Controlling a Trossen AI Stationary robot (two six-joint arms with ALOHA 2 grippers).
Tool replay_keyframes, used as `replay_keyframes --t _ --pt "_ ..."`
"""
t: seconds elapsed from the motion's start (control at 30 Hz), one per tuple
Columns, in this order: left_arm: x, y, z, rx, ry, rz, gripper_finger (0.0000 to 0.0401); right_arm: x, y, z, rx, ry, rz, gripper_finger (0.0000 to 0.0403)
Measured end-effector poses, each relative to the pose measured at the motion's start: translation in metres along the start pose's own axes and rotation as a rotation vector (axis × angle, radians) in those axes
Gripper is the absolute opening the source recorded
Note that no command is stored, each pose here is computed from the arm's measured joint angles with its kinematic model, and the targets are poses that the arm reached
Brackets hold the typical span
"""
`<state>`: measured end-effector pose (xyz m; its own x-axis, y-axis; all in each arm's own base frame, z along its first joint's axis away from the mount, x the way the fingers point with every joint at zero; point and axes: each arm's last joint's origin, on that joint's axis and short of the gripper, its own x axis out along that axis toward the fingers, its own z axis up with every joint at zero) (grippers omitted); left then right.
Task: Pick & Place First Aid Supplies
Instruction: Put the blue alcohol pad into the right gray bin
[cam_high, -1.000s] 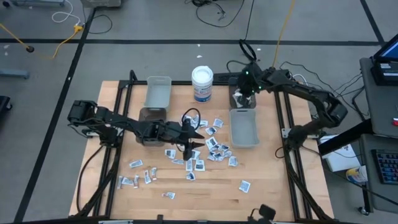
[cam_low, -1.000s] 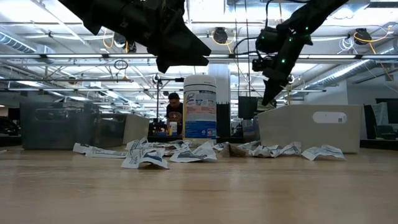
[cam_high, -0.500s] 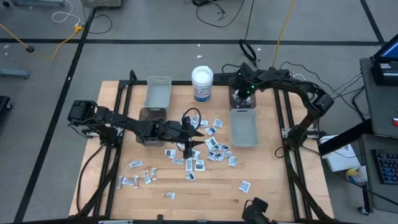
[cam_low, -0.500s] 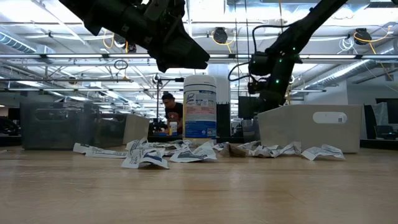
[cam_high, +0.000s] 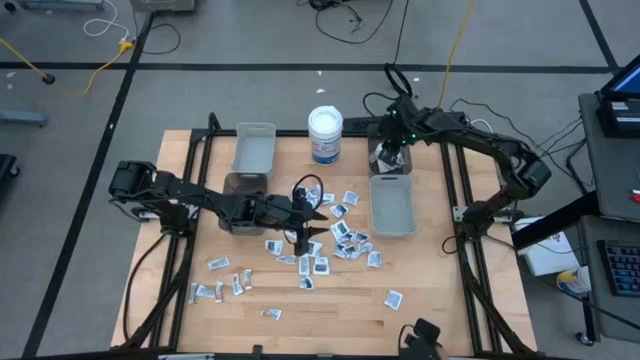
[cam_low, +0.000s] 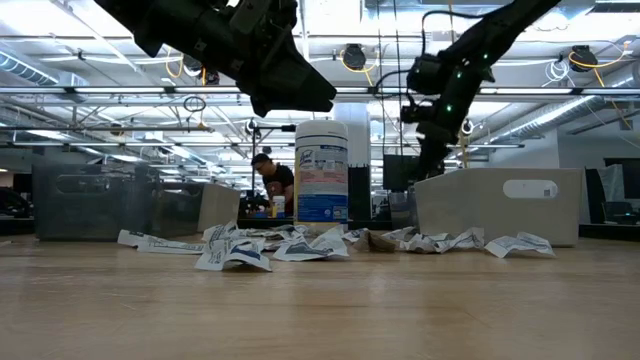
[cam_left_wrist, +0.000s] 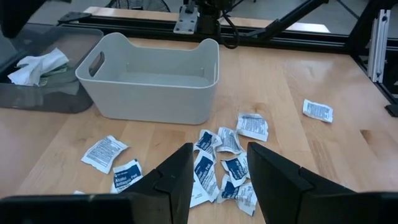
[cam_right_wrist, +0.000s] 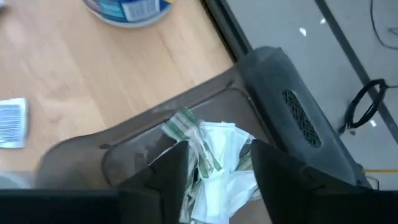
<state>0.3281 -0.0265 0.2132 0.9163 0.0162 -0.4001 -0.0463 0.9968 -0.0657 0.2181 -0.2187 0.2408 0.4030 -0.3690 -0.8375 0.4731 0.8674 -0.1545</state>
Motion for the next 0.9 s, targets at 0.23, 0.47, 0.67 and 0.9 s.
replay_keyframes --t 0.23,0.47,0.67,0.9 --pt "0.0 0.0 -0.002 -0.01 0.017 0.002 0.0154 -0.031 0.027 -0.001 -0.045 0.002 0.05 0.0211" --pt "0.0 0.0 -0.001 -0.05 0.015 0.003 0.0154 -0.047 0.049 -0.005 0.013 0.045 0.098 0.0203" --pt "0.0 0.0 -0.001 -0.054 0.014 0.002 0.0154 -0.047 0.054 -0.011 0.041 0.112 0.115 0.02" --pt "0.0 -0.001 -0.003 -0.075 0.033 -0.027 0.0154 -0.057 0.092 -0.026 -0.06 0.302 0.197 0.0202"
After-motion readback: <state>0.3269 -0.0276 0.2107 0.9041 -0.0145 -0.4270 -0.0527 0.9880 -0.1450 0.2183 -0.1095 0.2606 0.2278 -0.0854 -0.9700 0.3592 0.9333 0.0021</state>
